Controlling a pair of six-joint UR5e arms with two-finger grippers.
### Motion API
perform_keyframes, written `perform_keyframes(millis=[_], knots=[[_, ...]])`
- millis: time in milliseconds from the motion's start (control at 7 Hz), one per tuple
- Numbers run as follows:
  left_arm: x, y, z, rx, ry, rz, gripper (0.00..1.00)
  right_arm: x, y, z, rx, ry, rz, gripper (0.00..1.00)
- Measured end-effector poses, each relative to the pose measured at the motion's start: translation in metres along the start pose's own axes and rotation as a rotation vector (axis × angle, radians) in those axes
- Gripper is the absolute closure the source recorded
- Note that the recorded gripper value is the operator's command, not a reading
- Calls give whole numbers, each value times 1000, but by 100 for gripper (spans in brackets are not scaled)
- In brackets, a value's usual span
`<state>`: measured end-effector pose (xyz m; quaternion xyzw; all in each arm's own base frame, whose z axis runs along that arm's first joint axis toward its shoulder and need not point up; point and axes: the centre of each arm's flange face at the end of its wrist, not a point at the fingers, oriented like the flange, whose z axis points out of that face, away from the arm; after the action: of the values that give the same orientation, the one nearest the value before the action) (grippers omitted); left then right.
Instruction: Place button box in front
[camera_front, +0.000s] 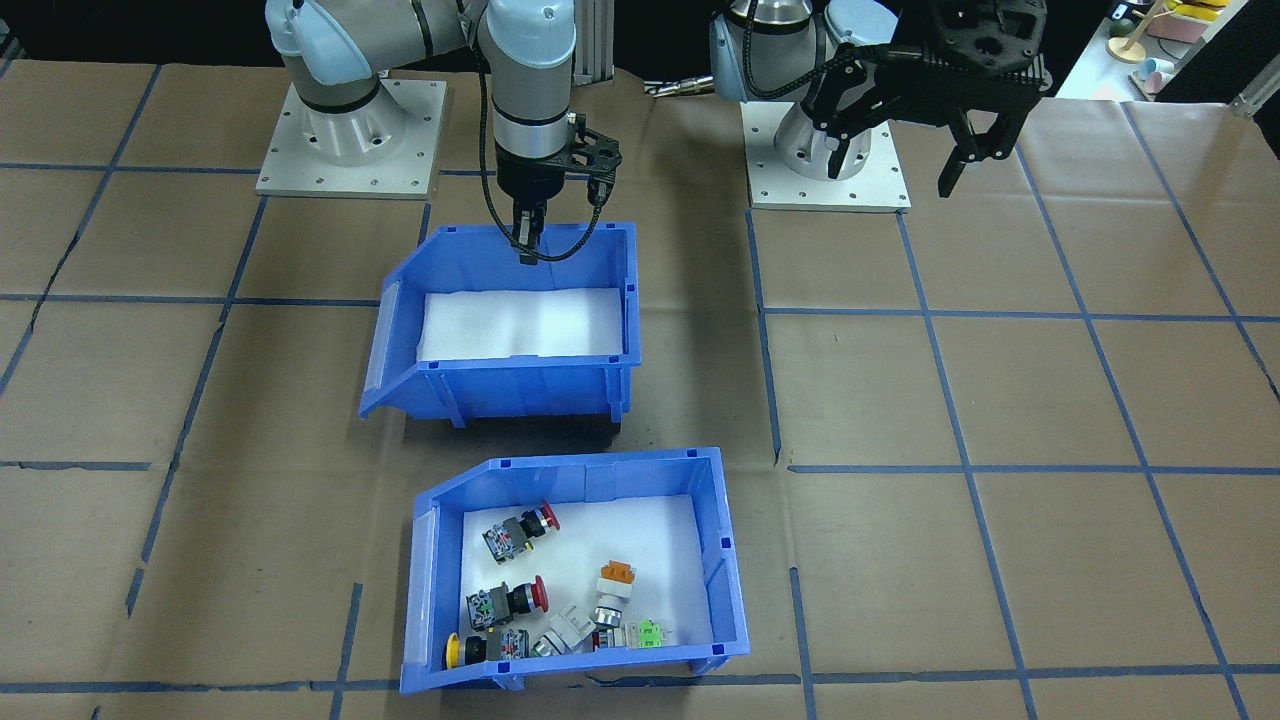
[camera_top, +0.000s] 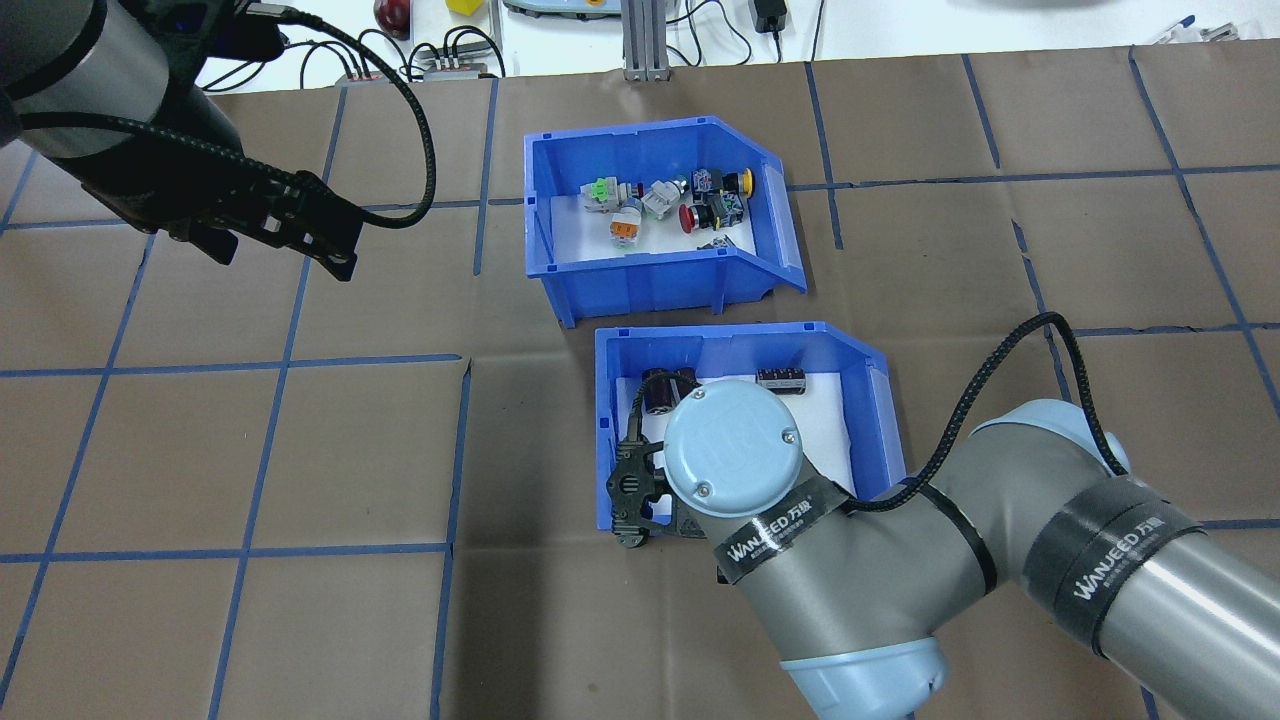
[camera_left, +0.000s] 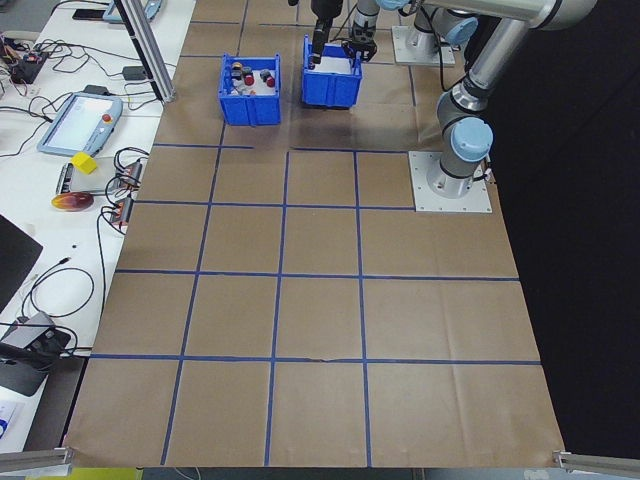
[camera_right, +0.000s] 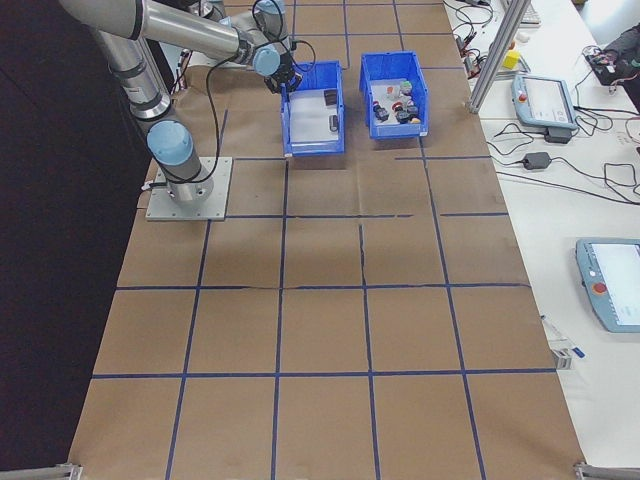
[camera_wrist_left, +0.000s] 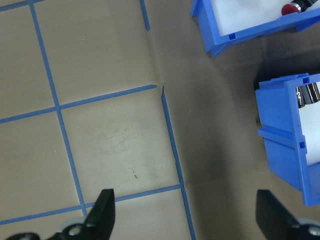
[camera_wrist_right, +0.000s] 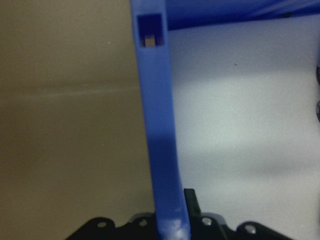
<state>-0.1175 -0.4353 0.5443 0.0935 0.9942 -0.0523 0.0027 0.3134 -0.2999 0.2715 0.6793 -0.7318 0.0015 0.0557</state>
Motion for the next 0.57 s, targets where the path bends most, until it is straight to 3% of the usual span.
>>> perform_keyframes(millis=[286,429,571], knots=[[-8,-2,7,-12,-6,-19,1,-6,-7,5,2,-10,-1,91],[-9,-2,10,-21,-7,-23,1,-12,-14,5,3,-9,9,87],[-9,-2,14,-33,-6,-24,1,-16,-18,6,-1,-8,12,23]])
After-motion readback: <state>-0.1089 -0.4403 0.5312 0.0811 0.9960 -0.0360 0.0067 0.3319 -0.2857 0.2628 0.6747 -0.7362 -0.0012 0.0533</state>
